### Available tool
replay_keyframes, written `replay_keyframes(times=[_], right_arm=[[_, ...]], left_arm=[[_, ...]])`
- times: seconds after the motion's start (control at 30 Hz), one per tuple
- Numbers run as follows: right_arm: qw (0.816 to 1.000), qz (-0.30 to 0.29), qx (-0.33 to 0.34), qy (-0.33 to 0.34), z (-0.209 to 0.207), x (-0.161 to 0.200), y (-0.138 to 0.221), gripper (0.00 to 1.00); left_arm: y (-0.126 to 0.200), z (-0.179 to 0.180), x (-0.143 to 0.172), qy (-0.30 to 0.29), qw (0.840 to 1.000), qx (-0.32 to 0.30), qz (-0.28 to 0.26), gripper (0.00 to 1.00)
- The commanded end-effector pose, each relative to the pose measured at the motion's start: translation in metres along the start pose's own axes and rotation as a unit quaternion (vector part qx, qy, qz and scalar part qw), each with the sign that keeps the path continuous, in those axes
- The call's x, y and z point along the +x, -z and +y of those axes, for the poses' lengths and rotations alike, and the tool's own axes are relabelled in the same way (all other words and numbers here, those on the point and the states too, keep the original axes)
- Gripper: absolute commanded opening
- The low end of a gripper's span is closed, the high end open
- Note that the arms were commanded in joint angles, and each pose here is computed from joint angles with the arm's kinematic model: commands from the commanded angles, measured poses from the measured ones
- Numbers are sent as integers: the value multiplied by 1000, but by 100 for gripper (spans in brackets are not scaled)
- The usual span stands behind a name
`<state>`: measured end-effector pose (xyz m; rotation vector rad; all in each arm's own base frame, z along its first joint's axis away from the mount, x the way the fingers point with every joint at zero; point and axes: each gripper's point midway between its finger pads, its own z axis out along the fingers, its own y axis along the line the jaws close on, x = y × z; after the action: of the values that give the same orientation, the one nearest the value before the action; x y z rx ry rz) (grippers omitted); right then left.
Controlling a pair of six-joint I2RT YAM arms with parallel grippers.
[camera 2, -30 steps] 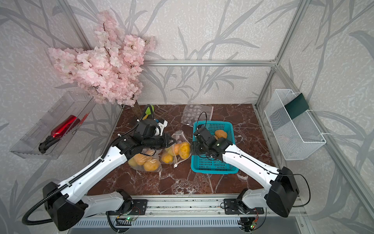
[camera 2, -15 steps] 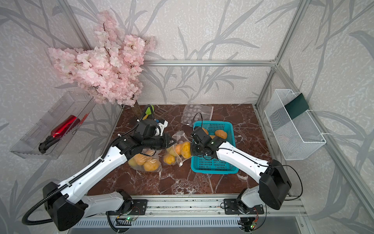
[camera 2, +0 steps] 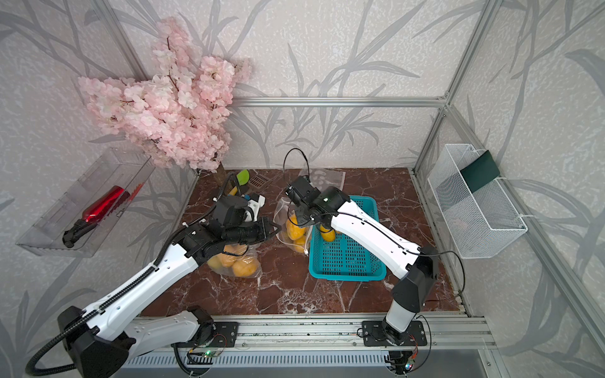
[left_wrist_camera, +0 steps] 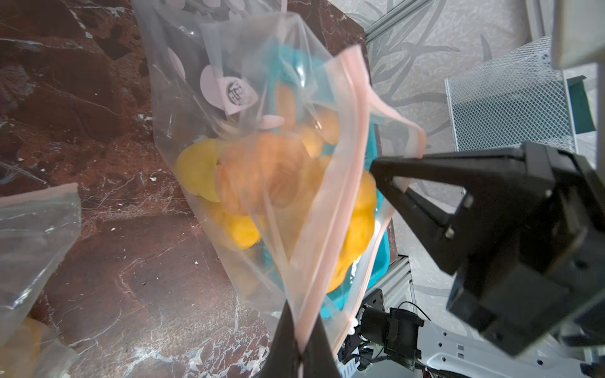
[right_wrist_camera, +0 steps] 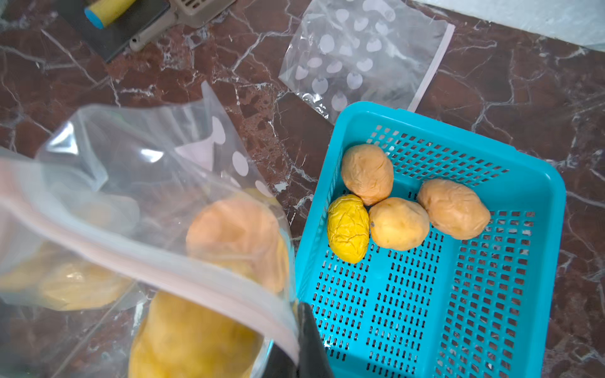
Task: Put the potatoes into a zipper bag and zip it
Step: Adjust the zipper food storage bag at the center of the board.
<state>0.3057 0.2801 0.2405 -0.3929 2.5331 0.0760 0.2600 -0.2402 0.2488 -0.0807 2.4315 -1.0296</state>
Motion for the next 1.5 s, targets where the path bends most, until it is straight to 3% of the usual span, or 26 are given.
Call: replay_keyframes(times=[0.0, 0.13, 0.17, 0.23, 0.3, 0.4, 0.5, 0.6, 0.77, 0.87, 0.93, 1.0, 1.13, 1.27, 1.47], right_arm=[[998, 45, 6, 54, 1, 26, -3, 0], [998, 8, -42, 52, 9, 21, 10, 0], [997, -4, -60, 53, 12, 20, 14, 5], [993, -31, -103, 53, 21, 19, 22, 21], [984, -64, -158, 49, 32, 20, 33, 46], [964, -127, -230, 48, 43, 23, 52, 76], [939, -214, -260, 68, 44, 30, 66, 91], [932, -283, -225, 26, 22, 31, 61, 99], [865, -400, -285, 104, 40, 56, 53, 99], [841, -422, -303, 148, 52, 71, 40, 99], [851, -400, -297, 165, 60, 72, 22, 100], [864, -370, -292, 179, 70, 72, 2, 92], [860, -367, -312, 169, 87, 66, -11, 81], [867, -375, -292, 152, 83, 56, -17, 63], [857, -408, -283, 138, 79, 49, -13, 58]], left_arm=[[-4, -3, -17, 9, 1000, -13, -17, 0], [-9, 9, -26, 12, 999, -44, -19, 0], [-11, 13, -27, 18, 999, -45, -19, 0], [-13, 18, -28, 29, 999, -39, -20, 0], [-10, 22, -31, 37, 998, -37, -30, 0], [1, 36, -39, 43, 996, -61, -56, 0], [10, 53, -45, 53, 992, -87, -77, 0], [16, 65, -48, 60, 989, -108, -87, 0], [17, 80, -53, 59, 984, -140, -95, 0], [13, 85, -52, 66, 984, -145, -86, 0], [11, 83, -51, 64, 985, -138, -81, 0], [11, 85, -51, 66, 985, -138, -84, 0], [11, 90, -51, 70, 983, -147, -84, 0], [9, 90, -49, 76, 984, -142, -76, 0], [7, 90, -48, 81, 985, -135, -72, 0]])
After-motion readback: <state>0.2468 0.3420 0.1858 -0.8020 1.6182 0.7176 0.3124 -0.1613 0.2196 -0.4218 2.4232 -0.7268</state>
